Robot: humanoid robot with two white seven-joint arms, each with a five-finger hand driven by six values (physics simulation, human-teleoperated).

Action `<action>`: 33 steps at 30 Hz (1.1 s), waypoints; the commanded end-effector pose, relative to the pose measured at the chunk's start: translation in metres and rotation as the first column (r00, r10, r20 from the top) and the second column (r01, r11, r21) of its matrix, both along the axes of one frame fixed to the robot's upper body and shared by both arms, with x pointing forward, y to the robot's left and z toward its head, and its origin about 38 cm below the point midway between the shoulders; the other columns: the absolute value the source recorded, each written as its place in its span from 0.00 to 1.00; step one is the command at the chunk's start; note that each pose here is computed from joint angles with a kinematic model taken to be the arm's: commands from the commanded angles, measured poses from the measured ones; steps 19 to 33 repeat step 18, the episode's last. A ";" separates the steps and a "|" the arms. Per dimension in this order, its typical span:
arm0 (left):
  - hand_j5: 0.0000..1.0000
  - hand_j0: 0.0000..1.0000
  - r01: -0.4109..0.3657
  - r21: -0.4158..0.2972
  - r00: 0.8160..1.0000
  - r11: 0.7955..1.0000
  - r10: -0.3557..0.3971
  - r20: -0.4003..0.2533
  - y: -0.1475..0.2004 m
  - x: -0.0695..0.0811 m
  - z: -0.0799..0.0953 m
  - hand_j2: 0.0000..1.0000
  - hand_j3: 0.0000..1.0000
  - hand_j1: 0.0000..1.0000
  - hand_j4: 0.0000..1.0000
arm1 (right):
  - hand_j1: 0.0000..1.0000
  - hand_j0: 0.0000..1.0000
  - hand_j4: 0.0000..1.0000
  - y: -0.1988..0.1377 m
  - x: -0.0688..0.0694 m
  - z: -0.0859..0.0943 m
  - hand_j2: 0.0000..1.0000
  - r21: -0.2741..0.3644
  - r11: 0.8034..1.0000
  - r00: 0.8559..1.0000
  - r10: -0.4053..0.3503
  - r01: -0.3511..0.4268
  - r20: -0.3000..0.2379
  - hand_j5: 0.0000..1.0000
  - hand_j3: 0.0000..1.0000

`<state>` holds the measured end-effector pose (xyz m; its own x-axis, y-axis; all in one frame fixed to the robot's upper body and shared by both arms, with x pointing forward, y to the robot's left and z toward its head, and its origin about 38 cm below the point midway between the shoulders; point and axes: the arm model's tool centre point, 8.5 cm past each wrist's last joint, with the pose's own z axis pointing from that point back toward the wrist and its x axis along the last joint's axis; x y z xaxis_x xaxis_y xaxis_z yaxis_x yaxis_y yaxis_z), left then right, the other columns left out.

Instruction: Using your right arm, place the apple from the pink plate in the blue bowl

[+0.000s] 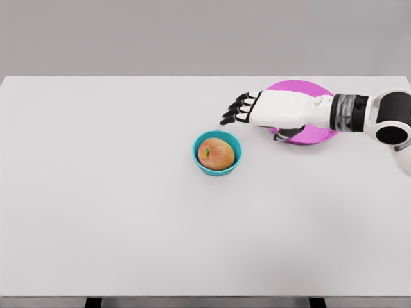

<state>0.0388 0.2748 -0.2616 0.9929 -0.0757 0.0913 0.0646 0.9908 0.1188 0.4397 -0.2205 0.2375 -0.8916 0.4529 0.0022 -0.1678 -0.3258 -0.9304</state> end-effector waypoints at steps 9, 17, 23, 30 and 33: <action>1.00 1.00 0.000 0.000 1.000 1.000 0.000 0.000 0.000 0.000 0.000 1.00 1.00 1.00 1.00 | 1.00 1.00 1.00 -0.118 0.001 0.006 1.00 0.336 0.869 0.927 -0.374 0.363 -0.035 1.00 1.00; 1.00 1.00 0.000 0.000 1.000 1.000 0.000 0.000 0.000 0.000 0.000 1.00 1.00 1.00 1.00 | 1.00 1.00 1.00 -0.123 -0.010 -0.018 1.00 0.303 0.870 0.920 -0.383 0.389 -0.079 1.00 1.00; 1.00 1.00 0.002 0.000 1.000 1.000 -0.002 0.000 0.000 0.000 0.000 1.00 1.00 1.00 1.00 | 1.00 1.00 1.00 -0.123 -0.010 -0.018 1.00 0.303 0.871 0.920 -0.383 0.388 -0.079 1.00 1.00; 1.00 1.00 0.002 0.000 1.000 1.000 -0.002 0.000 0.000 0.000 0.000 1.00 1.00 1.00 1.00 | 1.00 1.00 1.00 -0.123 -0.010 -0.018 1.00 0.303 0.871 0.920 -0.383 0.388 -0.079 1.00 1.00; 1.00 1.00 0.002 0.000 1.000 1.000 -0.002 0.000 0.000 0.000 0.000 1.00 1.00 1.00 1.00 | 1.00 1.00 1.00 -0.123 -0.010 -0.018 1.00 0.303 0.871 0.920 -0.383 0.388 -0.079 1.00 1.00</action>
